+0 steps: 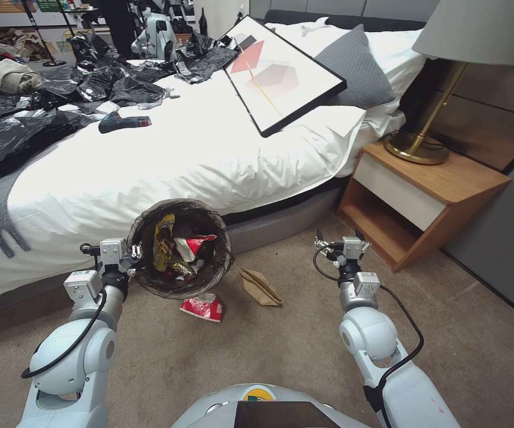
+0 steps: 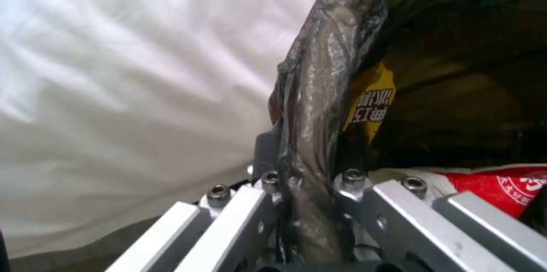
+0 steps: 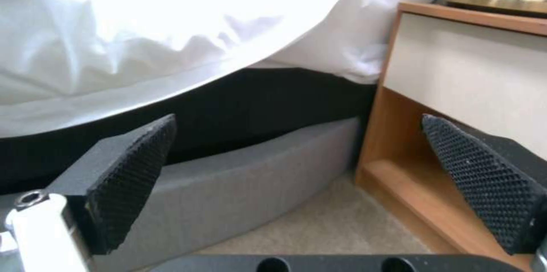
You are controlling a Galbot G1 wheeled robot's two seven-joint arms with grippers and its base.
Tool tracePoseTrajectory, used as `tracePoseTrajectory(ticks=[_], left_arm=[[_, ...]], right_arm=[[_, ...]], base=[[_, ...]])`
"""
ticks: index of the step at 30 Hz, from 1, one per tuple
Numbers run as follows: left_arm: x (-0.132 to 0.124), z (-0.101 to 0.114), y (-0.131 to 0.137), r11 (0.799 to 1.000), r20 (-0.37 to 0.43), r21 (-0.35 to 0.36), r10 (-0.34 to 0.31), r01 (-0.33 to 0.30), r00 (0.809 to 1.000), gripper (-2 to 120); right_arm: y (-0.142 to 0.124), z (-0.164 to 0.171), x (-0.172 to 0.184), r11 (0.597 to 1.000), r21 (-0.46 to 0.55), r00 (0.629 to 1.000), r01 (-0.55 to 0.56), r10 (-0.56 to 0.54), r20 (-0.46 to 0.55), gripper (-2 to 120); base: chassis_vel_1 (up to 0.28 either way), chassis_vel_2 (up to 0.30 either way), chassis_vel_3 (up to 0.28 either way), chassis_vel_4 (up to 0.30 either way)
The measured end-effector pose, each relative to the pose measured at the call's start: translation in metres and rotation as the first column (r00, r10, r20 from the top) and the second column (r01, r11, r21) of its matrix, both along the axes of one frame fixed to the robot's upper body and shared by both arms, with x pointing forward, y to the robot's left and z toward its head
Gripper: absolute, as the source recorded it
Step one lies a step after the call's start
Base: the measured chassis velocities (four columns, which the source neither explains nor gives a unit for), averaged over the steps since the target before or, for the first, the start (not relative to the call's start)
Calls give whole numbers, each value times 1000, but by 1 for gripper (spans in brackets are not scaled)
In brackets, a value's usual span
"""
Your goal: Pick up the trash bin, then pick up the garbage from the floor and place it into the trash bin.
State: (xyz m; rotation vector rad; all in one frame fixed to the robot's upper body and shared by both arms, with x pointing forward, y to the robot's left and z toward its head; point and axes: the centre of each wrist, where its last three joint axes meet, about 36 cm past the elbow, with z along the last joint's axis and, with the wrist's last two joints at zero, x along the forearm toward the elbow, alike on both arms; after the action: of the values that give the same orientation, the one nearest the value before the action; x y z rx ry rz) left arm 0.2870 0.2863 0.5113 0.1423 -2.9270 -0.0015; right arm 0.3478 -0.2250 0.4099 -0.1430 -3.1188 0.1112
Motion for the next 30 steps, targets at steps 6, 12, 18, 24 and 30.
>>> tracePoseTrajectory(ticks=[6, 12, 18, 24, 30], left_arm=[[0, 1, 0, 1000, 2, 1, -9, 9, 1000, 0], [0, 1, 1, 1000, 6, 4, -16, 16, 1000, 0], [0, -1, 2, 1000, 19, 1, -26, 26, 999, 0], [-1, -2, 2, 1000, 16, 6, -25, 25, 1000, 0], [-5, 1, 2, 1000, 14, 18, -23, 22, 1000, 0]], right_arm=[[2, -1, -1, 1000, 4, 1000, -8, 8, -6, 100], [3, -1, -1, 1000, 4, 1000, -15, 15, -10, 100], [5, 13, -7, 998, 16, 998, -55, 55, -41, 100], [7, 49, 15, 981, -1, 971, -192, 190, -147, 100], [16, 80, 49, 945, 9, 899, -328, 315, -304, 100]], base=[[32, 28, 27, 26], [9, 9, 6, 6], [15, 17, 27, 14], [0, 0, 0, 0], [0, 0, 0, 0]])
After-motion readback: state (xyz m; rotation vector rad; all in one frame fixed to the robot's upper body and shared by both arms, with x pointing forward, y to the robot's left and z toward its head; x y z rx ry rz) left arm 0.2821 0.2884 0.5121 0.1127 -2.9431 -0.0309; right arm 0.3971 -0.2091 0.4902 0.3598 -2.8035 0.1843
